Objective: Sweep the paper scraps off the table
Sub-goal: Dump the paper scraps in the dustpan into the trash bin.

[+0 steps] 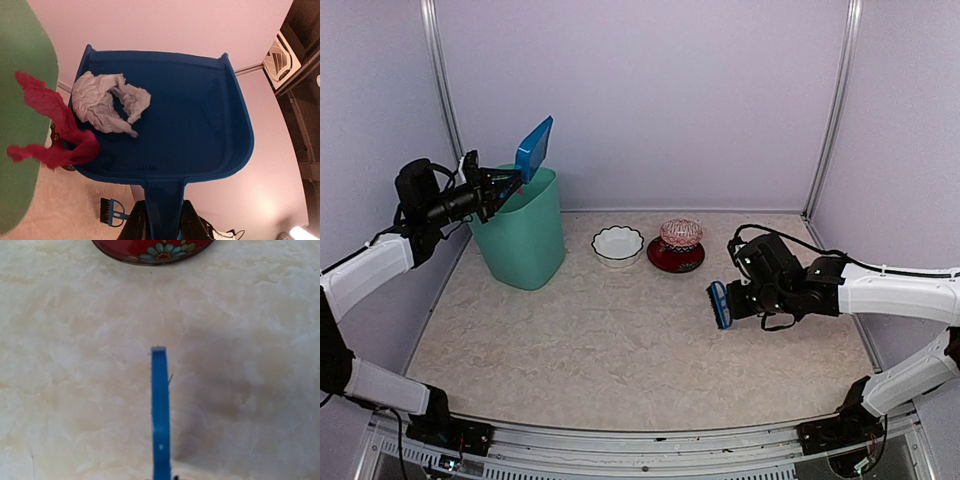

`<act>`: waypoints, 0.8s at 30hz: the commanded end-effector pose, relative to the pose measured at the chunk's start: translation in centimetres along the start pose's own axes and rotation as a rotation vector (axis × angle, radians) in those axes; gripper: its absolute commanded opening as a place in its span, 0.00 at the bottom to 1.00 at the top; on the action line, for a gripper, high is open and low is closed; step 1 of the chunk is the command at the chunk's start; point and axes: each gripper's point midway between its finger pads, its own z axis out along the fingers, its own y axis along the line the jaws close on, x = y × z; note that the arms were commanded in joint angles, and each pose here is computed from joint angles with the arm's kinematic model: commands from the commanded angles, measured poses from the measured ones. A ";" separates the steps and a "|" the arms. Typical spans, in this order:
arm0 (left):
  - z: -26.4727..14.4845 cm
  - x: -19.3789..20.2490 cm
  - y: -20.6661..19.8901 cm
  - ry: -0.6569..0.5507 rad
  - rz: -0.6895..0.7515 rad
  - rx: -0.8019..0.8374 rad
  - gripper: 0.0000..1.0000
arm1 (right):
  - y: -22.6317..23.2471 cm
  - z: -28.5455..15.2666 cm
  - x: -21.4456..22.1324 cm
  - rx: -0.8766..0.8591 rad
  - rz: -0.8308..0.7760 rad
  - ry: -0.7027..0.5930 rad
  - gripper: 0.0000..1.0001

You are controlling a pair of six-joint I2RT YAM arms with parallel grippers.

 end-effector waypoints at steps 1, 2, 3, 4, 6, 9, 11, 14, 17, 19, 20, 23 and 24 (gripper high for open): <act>-0.5 -0.7 -1.0 -0.014 -0.178 0.129 0.00 | -0.3 0.4 -0.6 0.009 -0.005 -0.020 0.00; -0.8 -0.8 -1.1 -0.028 -0.214 0.152 0.00 | -0.3 0.4 -0.6 0.011 -0.006 -0.021 0.00; -1.1 -1.0 -1.3 -0.048 -0.242 0.175 0.00 | -0.4 0.4 -0.6 0.014 -0.008 -0.021 0.00; -1.4 -1.3 -1.2 -0.070 -0.278 0.182 0.00 | -0.4 0.4 -0.7 0.014 -0.010 -0.022 0.00; -2.2 -2.0 -1.1 -0.126 -0.326 0.183 0.00 | -0.4 0.4 -0.7 0.015 -0.011 -0.023 0.00; -3.9 -3.1 -1.2 -0.229 -0.383 0.198 0.00 | -0.4 0.4 -0.8 0.014 -0.013 -0.026 0.00; -4.6 -3.6 -1.6 -0.273 -0.374 0.210 0.00 | -0.4 0.4 -0.8 0.014 -0.011 -0.029 0.00; -4.8 -3.6 -2.7 -0.251 -0.299 0.210 0.00 | -0.4 0.3 -1.0 0.010 -0.026 -0.036 0.00; -4.6 -3.0 -4.3 -0.199 -0.191 0.211 0.00 | -0.7 0.0 -1.4 0.020 -0.018 -0.055 0.00; -4.6 -2.6 -5.0 -0.179 -0.100 0.189 0.00 | -0.9 -0.4 -1.9 0.021 0.003 -0.081 0.00; -4.6 -2.4 -4.9 -0.168 -0.068 0.162 0.00 | -1.0 -0.6 -2.1 0.018 0.016 -0.093 0.00; -4.5 -1.4 -4.6 -0.134 0.044 0.059 0.00 | -0.8 -1.4 -3.5 -0.031 0.066 -0.151 0.00; -4.5 -1.0 -4.4 -0.130 0.085 0.016 0.00 | -0.5 -1.7 -4.0 -0.064 0.082 -0.170 0.00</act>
